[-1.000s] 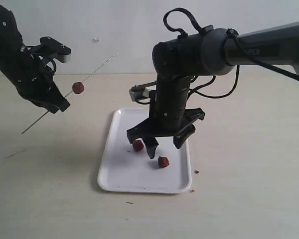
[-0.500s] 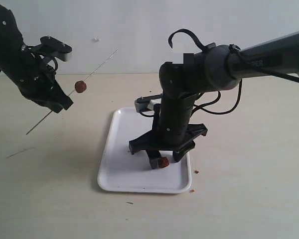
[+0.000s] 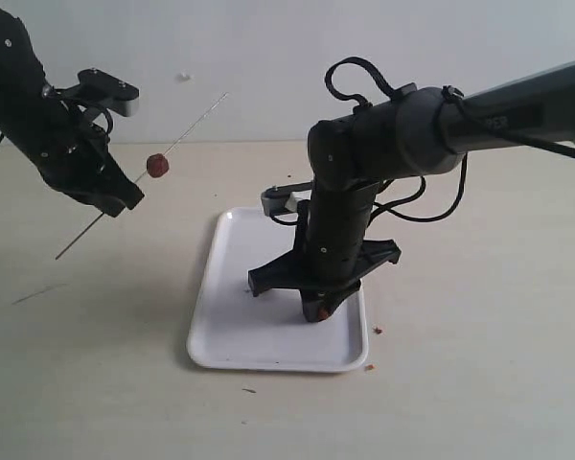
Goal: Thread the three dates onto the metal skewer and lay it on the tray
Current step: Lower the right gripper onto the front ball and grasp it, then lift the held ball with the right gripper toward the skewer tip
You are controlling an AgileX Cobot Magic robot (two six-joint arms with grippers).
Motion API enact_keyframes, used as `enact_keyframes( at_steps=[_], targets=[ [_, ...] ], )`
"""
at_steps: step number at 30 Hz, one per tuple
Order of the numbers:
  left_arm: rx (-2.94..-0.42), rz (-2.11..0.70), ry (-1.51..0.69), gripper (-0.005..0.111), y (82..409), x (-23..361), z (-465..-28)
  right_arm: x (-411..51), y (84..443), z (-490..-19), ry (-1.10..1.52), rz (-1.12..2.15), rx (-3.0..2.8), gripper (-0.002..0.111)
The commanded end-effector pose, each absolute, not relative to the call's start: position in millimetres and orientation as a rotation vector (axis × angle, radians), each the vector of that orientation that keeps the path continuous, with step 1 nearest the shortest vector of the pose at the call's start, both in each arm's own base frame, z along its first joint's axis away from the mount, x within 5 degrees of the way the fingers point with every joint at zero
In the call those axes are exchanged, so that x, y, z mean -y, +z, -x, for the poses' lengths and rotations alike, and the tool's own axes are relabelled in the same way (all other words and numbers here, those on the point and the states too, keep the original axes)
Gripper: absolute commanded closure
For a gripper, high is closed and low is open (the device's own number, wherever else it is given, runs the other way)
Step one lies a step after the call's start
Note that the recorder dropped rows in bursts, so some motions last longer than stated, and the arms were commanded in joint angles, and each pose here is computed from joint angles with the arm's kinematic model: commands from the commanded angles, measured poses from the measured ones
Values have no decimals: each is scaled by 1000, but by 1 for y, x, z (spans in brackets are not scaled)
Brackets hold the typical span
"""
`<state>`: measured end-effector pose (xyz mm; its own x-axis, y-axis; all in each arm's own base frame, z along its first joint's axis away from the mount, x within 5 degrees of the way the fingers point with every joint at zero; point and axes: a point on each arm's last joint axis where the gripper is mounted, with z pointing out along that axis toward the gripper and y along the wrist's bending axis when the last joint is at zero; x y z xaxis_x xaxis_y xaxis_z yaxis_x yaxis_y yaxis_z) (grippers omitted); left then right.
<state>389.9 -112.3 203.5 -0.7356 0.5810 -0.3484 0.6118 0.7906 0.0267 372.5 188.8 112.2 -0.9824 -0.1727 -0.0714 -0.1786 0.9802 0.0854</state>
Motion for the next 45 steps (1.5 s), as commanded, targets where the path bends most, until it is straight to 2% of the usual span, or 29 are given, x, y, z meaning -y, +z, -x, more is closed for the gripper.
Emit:
enact_keyframes(
  at_steps=[1, 5, 15, 19, 22, 25, 34, 45],
  targets=[
    [-2613, -896, -135, 107, 211, 115, -390, -190, 106, -370, 155, 255, -3076, 95],
    [-2614, -889, -146, 107, 211, 116, -390, -189, 117, -372, 160, 263, -3033, 95],
    [-2615, -863, -185, 107, 212, 118, -389, -153, 182, -392, 240, 104, -2815, 95],
    [-2604, -830, -277, 107, 213, 123, -389, -125, 200, -403, 291, -54, -2727, 95],
    [-2569, -873, -435, 107, 215, 133, -385, -109, 210, -412, 376, -184, -2645, 95],
    [-2532, -1004, -583, 107, 215, 146, -376, -92, 213, -422, 439, -261, -2571, 95],
    [-2504, -1261, -627, 107, 192, 188, -360, -54, 222, -434, 651, -356, -2450, 95],
    [-2518, -1224, -687, 107, 190, 200, -355, -26, 227, -440, 702, -441, -2363, 95]
  ],
)
